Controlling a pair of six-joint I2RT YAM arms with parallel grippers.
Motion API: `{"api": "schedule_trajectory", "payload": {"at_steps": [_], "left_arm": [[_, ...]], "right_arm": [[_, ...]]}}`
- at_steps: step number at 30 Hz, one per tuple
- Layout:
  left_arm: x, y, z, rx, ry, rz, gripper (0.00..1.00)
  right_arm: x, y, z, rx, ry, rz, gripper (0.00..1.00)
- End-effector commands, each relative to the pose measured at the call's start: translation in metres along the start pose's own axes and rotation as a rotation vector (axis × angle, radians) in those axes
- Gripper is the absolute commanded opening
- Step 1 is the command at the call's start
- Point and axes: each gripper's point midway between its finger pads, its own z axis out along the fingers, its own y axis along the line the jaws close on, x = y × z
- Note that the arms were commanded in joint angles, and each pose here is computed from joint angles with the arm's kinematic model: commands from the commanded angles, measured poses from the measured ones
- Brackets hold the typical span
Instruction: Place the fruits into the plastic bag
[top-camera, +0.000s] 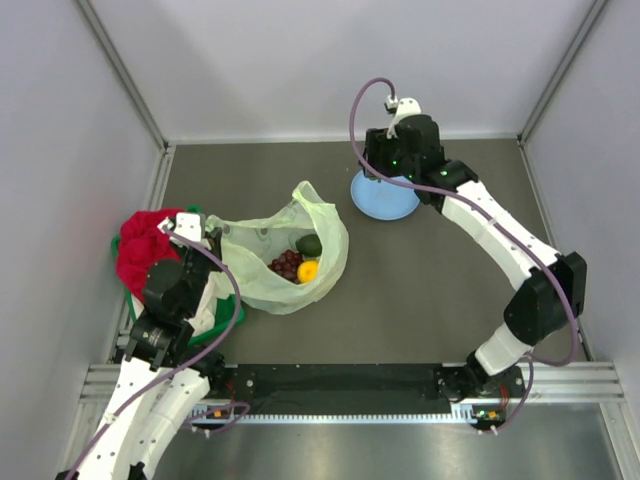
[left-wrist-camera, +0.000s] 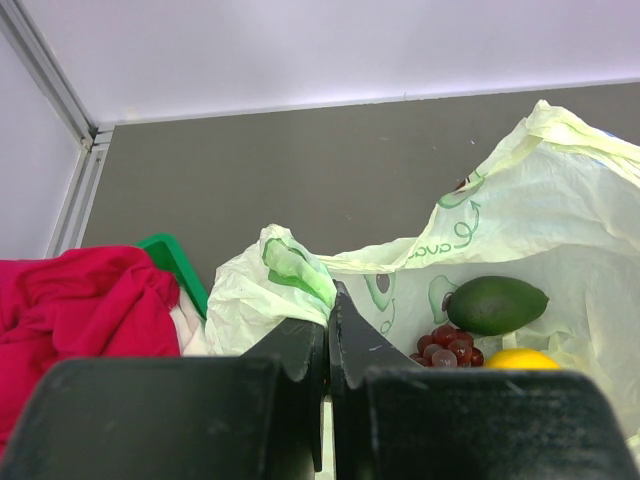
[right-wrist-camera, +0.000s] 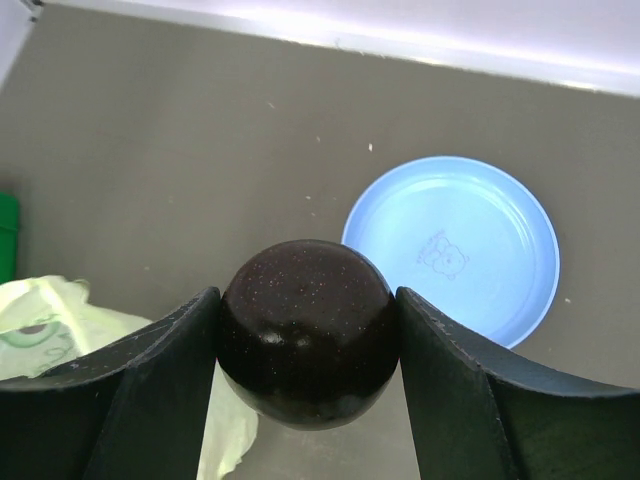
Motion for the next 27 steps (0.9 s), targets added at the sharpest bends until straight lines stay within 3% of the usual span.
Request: {"api": "schedule_trajectory", "payload": {"at_steps": [1,14,27], "left_arm": [[-0.015,-0.001,-0.001,0.008,-0.056,-0.016,0.0],[-0.014,-0.002,0.0,0.011,-0.053,-0.017,0.0],[-0.014,-0.003,0.0,0.017,-0.051,-0.016,0.0]], "right_arm": [[-0.037,0.023,-0.036,-0.043,-0.124,-0.032,0.45],[-0.054,0.081,-0.087,-0.183,-0.213,-0.107,0.45],[-0.032,0.175,-0.112,-0.39,-0.192,-0.246,0.45]]}}
